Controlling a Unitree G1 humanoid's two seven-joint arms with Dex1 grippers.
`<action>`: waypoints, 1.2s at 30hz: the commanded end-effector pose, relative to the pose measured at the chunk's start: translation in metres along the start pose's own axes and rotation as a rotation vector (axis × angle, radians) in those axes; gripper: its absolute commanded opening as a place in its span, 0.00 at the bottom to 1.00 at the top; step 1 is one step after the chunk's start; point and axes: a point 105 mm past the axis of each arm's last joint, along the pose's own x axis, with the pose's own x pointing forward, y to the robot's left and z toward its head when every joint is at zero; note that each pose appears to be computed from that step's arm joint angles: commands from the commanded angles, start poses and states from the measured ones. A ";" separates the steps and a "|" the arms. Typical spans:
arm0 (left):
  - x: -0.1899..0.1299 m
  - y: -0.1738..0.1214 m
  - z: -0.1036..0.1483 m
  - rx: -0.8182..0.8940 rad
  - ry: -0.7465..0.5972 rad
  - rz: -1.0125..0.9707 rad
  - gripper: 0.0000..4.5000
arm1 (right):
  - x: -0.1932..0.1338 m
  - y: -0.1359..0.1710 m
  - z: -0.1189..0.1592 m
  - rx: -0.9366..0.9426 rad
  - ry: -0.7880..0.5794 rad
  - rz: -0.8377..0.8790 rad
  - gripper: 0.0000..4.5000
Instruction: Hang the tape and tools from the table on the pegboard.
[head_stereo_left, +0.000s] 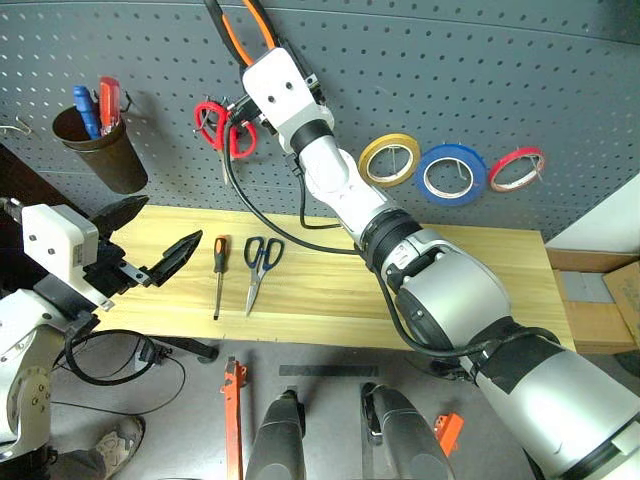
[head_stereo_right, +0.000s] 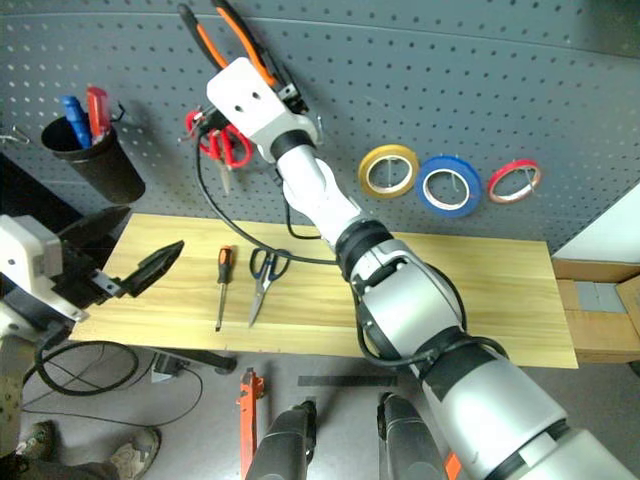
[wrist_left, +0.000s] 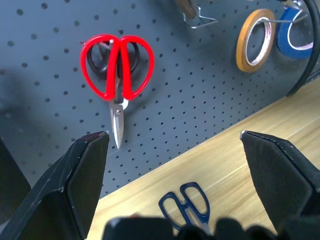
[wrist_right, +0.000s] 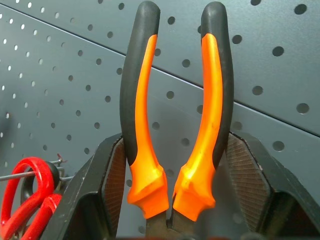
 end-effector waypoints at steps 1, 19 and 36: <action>0.004 -0.002 0.025 0.023 -0.088 0.003 1.00 | 0.002 0.042 0.042 0.043 -0.132 0.060 0.55; 0.016 -0.007 0.038 0.039 -0.131 -0.017 1.00 | -0.013 0.016 -0.025 -0.101 0.082 0.023 0.55; 0.023 -0.003 0.046 0.058 -0.186 0.018 1.00 | 0.007 -0.067 -0.015 0.237 0.119 -0.227 0.55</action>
